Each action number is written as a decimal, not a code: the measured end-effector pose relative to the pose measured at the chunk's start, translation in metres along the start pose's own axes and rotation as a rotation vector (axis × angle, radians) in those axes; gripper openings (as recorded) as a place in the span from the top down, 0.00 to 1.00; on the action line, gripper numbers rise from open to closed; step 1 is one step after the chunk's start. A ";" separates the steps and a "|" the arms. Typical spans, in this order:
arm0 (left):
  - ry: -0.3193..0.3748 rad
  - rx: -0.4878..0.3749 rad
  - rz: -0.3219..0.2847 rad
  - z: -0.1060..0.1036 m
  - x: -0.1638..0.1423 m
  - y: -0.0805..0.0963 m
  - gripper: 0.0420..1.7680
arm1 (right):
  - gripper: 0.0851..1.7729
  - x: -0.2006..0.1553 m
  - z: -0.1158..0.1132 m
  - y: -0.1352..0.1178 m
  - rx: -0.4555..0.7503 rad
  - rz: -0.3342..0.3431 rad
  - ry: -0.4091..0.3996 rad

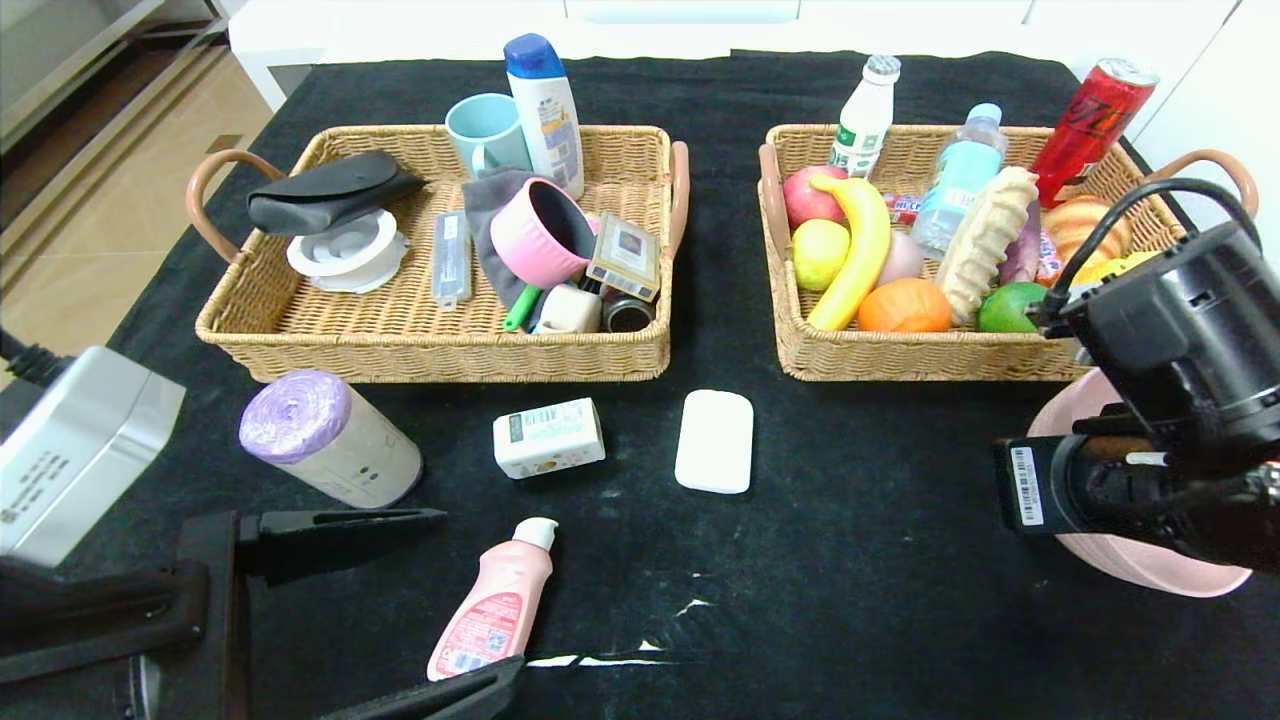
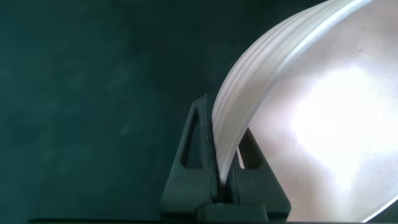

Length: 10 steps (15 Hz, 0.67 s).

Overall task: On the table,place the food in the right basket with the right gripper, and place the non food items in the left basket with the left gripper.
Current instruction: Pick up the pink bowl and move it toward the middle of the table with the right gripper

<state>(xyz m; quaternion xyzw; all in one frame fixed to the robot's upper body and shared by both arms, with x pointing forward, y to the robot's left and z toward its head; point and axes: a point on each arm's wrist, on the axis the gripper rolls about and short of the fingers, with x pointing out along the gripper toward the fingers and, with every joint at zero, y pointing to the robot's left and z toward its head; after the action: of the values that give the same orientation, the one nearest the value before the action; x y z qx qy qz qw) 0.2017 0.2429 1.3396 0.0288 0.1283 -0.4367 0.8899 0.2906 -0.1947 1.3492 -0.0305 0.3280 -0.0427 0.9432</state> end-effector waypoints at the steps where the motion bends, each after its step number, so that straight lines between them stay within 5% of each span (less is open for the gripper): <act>1: -0.002 0.002 0.007 0.000 0.000 0.000 0.03 | 0.93 -0.011 0.001 0.004 -0.012 0.028 -0.001; 5: -0.007 0.009 0.026 0.001 -0.001 0.000 0.03 | 0.93 -0.035 0.002 0.029 0.007 0.214 0.013; 10: -0.031 0.027 0.067 0.005 -0.006 0.000 0.03 | 0.93 -0.043 -0.003 0.074 -0.017 0.315 0.036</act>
<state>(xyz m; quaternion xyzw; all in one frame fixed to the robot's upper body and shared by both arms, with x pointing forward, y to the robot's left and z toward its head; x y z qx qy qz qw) 0.1995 0.2466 1.3455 0.0386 0.1076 -0.4089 0.9054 0.2598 -0.1169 1.3671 0.0142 0.3458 0.1081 0.9319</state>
